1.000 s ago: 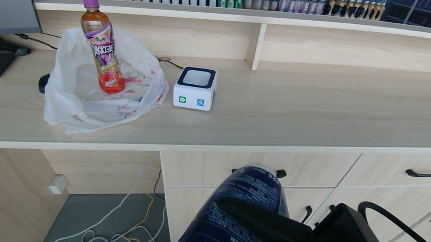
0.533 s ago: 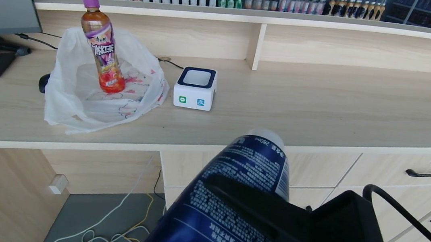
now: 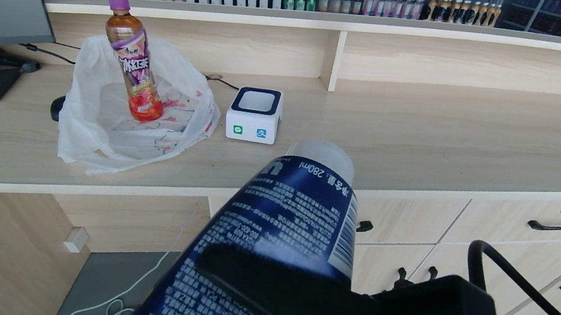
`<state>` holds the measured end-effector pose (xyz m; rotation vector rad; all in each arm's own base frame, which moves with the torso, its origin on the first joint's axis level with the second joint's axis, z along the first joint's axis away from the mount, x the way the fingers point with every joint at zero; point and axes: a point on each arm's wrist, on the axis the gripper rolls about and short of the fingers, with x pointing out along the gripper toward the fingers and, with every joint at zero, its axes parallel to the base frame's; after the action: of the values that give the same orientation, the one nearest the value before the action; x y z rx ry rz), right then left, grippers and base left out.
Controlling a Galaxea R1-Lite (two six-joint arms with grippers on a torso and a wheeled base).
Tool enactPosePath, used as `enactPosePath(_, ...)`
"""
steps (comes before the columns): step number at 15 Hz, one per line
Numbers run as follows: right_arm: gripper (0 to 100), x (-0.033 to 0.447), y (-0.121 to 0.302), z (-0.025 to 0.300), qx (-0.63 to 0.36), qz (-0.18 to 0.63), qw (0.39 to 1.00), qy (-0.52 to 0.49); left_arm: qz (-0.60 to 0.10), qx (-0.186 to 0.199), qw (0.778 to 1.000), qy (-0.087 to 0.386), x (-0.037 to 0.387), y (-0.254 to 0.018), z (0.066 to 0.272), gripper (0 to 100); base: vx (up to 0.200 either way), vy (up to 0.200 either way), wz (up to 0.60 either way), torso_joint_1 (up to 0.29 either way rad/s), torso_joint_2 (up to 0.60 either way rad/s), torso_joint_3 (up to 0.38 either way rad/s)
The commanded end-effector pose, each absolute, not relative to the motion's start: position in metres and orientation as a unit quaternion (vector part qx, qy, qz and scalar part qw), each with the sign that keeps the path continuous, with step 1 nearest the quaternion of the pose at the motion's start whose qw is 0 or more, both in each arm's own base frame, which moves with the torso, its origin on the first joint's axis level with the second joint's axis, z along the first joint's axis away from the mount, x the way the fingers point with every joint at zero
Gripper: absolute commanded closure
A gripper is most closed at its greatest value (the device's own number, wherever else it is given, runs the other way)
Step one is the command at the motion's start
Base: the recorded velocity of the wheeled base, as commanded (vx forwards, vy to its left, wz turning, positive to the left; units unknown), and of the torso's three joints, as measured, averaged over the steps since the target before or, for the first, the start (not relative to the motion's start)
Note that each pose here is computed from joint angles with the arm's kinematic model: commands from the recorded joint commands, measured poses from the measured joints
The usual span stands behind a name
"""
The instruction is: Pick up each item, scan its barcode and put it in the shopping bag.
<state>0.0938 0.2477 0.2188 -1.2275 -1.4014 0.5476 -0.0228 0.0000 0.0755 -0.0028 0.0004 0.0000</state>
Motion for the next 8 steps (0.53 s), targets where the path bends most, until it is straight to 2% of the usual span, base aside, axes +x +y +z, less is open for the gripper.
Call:
enactPosePath(1,100,0.0935,0.2516,0.2177,-0.519,0.237,0.56,-0.601,0.0,-0.002,1.0,0.0,-0.0228,0.0,0.0755,100,0.0,0.0,0.0,0.0,0.0,0.0)
enactPosePath(8,100,0.0939,0.253,0.2149,-0.5,0.263,0.576,-0.591,0.0,-0.002,1.0,0.0,-0.0228,0.0,0.0755,100,0.0,0.0,0.0,-0.007,0.0,0.0)
